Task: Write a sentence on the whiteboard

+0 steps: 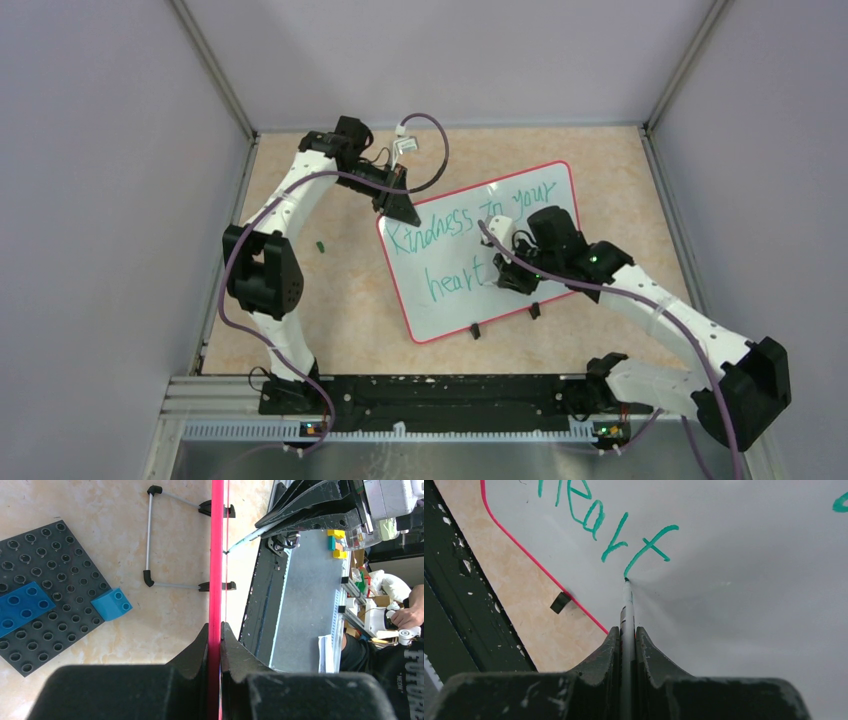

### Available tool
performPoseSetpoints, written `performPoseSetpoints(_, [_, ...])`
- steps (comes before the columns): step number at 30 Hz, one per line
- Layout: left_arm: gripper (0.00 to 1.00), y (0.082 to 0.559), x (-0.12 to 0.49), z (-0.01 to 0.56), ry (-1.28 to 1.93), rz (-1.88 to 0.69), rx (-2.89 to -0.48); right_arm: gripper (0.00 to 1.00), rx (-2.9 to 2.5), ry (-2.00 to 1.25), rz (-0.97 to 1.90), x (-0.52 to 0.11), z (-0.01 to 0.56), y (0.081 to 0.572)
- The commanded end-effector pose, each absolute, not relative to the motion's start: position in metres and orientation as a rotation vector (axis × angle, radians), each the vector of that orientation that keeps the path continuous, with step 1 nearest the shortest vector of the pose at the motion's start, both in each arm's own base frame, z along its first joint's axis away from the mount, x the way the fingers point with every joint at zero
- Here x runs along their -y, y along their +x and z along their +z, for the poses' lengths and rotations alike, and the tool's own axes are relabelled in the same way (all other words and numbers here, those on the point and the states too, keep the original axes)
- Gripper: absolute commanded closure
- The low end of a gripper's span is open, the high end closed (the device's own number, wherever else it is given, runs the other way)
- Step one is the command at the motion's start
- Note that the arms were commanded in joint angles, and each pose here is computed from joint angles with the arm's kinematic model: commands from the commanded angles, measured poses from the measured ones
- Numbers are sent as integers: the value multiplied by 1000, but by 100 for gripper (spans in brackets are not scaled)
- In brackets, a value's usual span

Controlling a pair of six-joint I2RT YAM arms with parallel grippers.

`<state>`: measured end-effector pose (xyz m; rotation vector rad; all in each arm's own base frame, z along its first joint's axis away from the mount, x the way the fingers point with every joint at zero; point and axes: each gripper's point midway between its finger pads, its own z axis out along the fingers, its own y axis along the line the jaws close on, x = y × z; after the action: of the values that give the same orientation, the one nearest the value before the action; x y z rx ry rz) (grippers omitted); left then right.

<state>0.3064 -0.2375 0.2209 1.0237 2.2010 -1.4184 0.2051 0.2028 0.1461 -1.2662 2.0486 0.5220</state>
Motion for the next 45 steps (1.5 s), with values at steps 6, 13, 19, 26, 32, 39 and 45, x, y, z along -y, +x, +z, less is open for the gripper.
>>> performPoseSetpoints(6, [100,325,225,209,1082,-1213,-2217,100,-1986,-1232,358,-189,172,228])
performPoseSetpoints(13, [100,325,226,211,1081,-1212,-2212,100,-1949,-1230,408,-196,192,225])
performPoseSetpoints(19, [100,326,226,212,1082,-1210,-2208,100,-1964,-1230,386,-190,190,223])
performPoseSetpoints(26, [100,325,226,212,1082,-1211,-2210,100,-1999,-1236,338,-185,169,227])
performPoseSetpoints(32, [100,325,224,210,1078,-1197,-2221,100,-2013,-1246,321,-184,160,230])
performPoseSetpoints(39, [95,327,225,213,1073,-1191,-2215,100,-1971,-1248,376,-192,180,226])
performPoseSetpoints(45, [61,334,226,232,1053,-1156,-2173,100,-1888,-1257,510,-207,224,213])
